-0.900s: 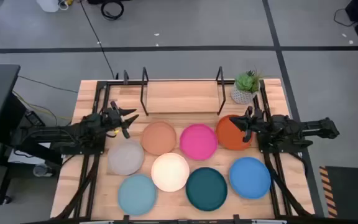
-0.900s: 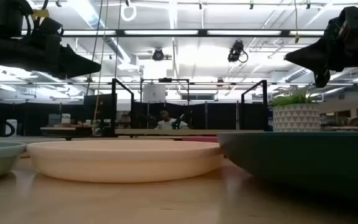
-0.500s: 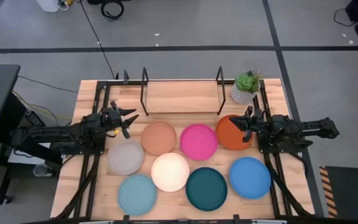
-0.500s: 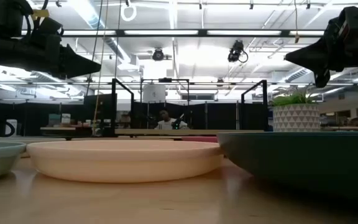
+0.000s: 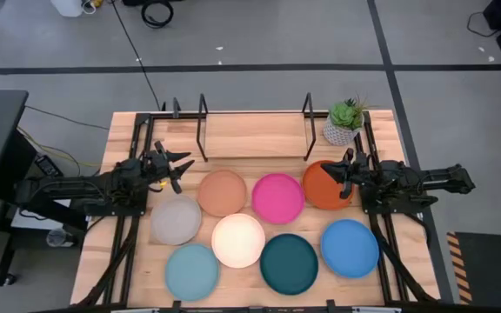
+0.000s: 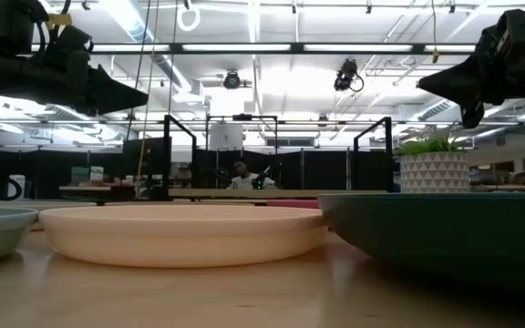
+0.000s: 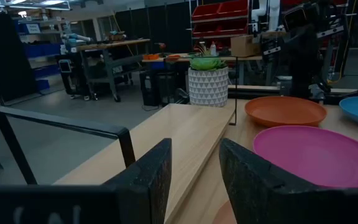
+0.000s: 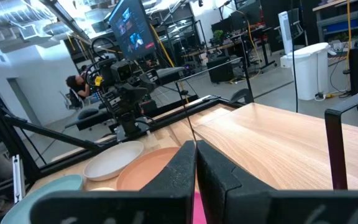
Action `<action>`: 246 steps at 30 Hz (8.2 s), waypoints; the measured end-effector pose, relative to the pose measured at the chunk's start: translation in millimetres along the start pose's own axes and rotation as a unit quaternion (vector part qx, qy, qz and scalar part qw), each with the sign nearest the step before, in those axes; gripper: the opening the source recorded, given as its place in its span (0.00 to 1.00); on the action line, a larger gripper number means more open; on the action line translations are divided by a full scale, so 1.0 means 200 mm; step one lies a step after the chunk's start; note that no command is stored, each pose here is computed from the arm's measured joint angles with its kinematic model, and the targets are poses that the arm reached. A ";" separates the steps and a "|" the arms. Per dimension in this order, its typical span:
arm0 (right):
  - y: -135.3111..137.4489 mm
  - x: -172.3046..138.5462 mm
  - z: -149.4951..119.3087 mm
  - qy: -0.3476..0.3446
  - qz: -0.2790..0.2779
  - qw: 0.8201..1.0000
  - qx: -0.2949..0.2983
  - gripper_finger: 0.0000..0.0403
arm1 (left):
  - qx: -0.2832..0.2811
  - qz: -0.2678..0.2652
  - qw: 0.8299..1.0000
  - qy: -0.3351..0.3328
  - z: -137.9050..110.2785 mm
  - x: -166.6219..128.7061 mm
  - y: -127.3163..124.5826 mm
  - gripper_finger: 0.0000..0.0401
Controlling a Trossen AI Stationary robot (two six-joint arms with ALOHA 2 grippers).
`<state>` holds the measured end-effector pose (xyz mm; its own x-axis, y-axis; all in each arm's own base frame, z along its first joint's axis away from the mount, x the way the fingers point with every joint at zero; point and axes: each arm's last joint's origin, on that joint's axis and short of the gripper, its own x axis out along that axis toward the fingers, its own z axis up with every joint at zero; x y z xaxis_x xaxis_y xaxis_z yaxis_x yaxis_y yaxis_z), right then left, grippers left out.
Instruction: Place and stack plates onto a shelf
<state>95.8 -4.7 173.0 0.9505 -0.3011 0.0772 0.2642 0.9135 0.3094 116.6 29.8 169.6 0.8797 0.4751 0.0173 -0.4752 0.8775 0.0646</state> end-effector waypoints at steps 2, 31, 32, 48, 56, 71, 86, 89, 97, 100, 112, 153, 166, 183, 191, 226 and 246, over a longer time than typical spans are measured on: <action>0.00 0.00 0.00 0.000 0.000 1.000 0.000 0.05 | 0.000 0.000 1.000 0.000 0.00 0.00 0.00 0.35; 0.00 0.00 0.00 0.000 0.000 1.000 0.000 0.05 | 0.000 0.000 1.000 0.000 0.00 0.00 0.00 0.35; 0.00 0.00 0.00 0.000 0.000 1.000 0.000 0.05 | 0.000 0.000 1.000 0.000 0.00 0.00 0.00 0.35; 0.00 0.00 0.00 0.000 0.000 1.000 0.000 0.05 | 0.000 0.000 1.000 0.000 0.00 0.00 0.00 0.35; 0.00 0.00 0.00 0.000 0.000 1.000 0.000 0.05 | -0.021 0.004 0.998 -0.053 0.05 0.00 0.00 0.35; 0.00 0.00 0.06 -0.062 -0.028 0.997 -0.026 0.05 | -0.044 -0.006 0.994 -0.098 0.10 -0.01 0.01 0.35; 0.02 0.02 0.14 -0.053 -0.064 0.992 -0.098 0.05 | -0.059 -0.169 0.979 -0.094 0.09 -0.01 -0.04 0.35; 0.04 0.05 0.14 -0.018 -0.070 0.991 -0.110 0.05 | -0.034 -0.168 0.978 -0.117 0.11 0.00 -0.04 0.35; 0.08 0.18 0.10 0.083 -0.088 0.982 -0.145 0.05 | -0.008 -0.162 0.977 -0.137 0.12 0.01 -0.05 0.35; 0.10 0.24 0.10 0.114 -0.094 0.977 -0.155 0.05 | -0.005 -0.161 0.977 -0.137 0.12 0.02 -0.05 0.35; 0.24 0.50 0.16 0.372 -0.102 0.901 -0.200 0.19 | -0.004 -0.161 0.977 -0.137 0.11 0.02 -0.05 0.35; 0.36 0.81 -0.26 0.790 -0.208 0.575 -0.050 0.40 | 0.024 -0.100 0.986 -0.133 0.11 0.03 -0.04 0.35; 0.28 0.77 -0.29 0.800 -0.229 0.554 -0.033 0.10 | 0.024 -0.100 0.986 -0.134 0.11 0.03 -0.04 0.35; 0.43 0.82 -0.08 0.829 -0.214 0.516 -0.040 0.04 | 0.024 -0.101 0.986 -0.133 0.11 0.03 -0.04 0.35; 0.65 0.95 0.13 0.784 -0.120 0.603 -0.084 0.06 | 0.020 -0.101 0.986 -0.133 0.11 0.03 -0.04 0.35; 0.08 1.24 0.23 0.684 0.009 0.584 -0.438 0.05 | -0.143 -0.131 0.979 -0.056 0.06 0.04 -0.05 0.35; -0.01 1.26 0.23 0.677 0.015 0.605 -0.420 0.07 | -0.145 -0.131 0.979 -0.054 0.06 0.04 -0.05 0.35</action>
<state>326.3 -94.9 235.6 0.0703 -0.2999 -0.9514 -0.3075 0.9008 -0.3067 128.1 24.5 180.4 0.9609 0.2357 0.1455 -0.2037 0.9572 -0.2055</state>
